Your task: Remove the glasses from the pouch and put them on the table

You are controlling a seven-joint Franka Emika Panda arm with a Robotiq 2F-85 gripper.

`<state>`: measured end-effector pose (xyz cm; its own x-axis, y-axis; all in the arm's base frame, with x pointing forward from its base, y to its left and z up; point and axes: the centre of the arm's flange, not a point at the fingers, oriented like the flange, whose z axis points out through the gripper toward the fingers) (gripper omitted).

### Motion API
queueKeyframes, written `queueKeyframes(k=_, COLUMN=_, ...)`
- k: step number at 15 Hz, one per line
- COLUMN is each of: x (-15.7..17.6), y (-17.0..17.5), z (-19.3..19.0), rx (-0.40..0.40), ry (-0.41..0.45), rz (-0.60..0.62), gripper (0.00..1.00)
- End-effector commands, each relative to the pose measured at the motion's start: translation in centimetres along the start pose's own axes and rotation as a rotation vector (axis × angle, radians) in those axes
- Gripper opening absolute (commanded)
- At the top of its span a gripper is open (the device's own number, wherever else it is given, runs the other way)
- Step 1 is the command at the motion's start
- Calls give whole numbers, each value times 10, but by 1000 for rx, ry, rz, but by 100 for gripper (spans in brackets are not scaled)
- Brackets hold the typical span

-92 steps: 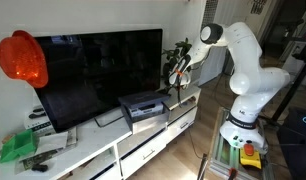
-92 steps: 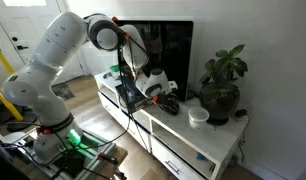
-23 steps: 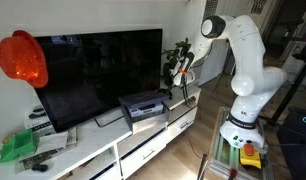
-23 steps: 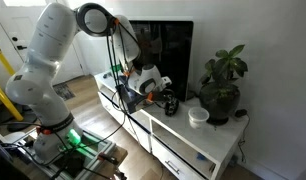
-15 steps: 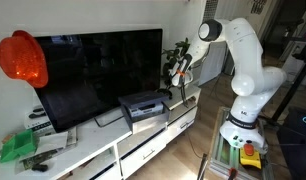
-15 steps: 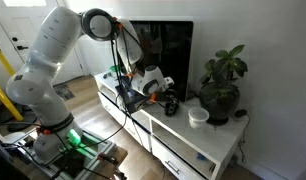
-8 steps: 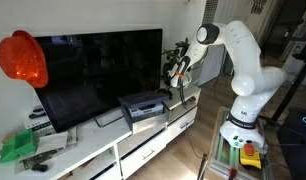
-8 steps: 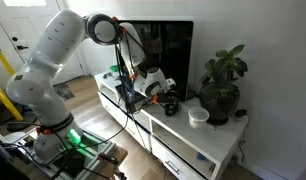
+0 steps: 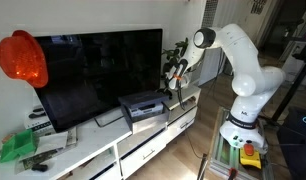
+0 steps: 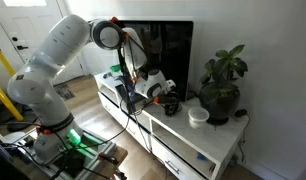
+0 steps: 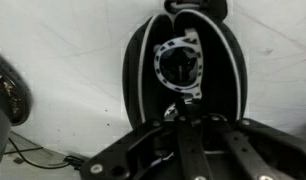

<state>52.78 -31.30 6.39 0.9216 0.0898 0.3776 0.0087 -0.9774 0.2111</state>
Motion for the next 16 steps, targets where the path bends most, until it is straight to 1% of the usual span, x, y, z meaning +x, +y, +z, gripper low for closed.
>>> queueKeyframes(k=1, x=3, y=2, z=13, rx=-25, ry=9, rz=-35, gripper=31)
queueKeyframes(k=3, x=2, y=3, z=15, rx=-32, ry=2, rz=-41, gripper=31)
queueKeyframes(k=4, x=2, y=2, z=16, rx=-34, ry=1, rz=-44, gripper=40)
queueKeyframes(k=5, x=2, y=3, z=17, rx=-37, ry=0, rz=-48, gripper=37)
queueKeyframes(k=6, x=1, y=2, z=18, rx=-39, ry=-1, rz=-51, gripper=40)
queueKeyframes(k=8, x=1, y=1, z=20, rx=-39, ry=-4, rz=-58, gripper=38)
queueKeyframes(k=10, x=0, y=0, z=22, rx=-42, ry=-9, rz=-64, gripper=39)
queueKeyframes(k=14, x=0, y=-1, z=24, rx=-49, ry=-17, rz=-73, gripper=44)
queueKeyframes(k=16, x=0, y=-1, z=25, rx=-53, ry=-21, rz=-79, gripper=43)
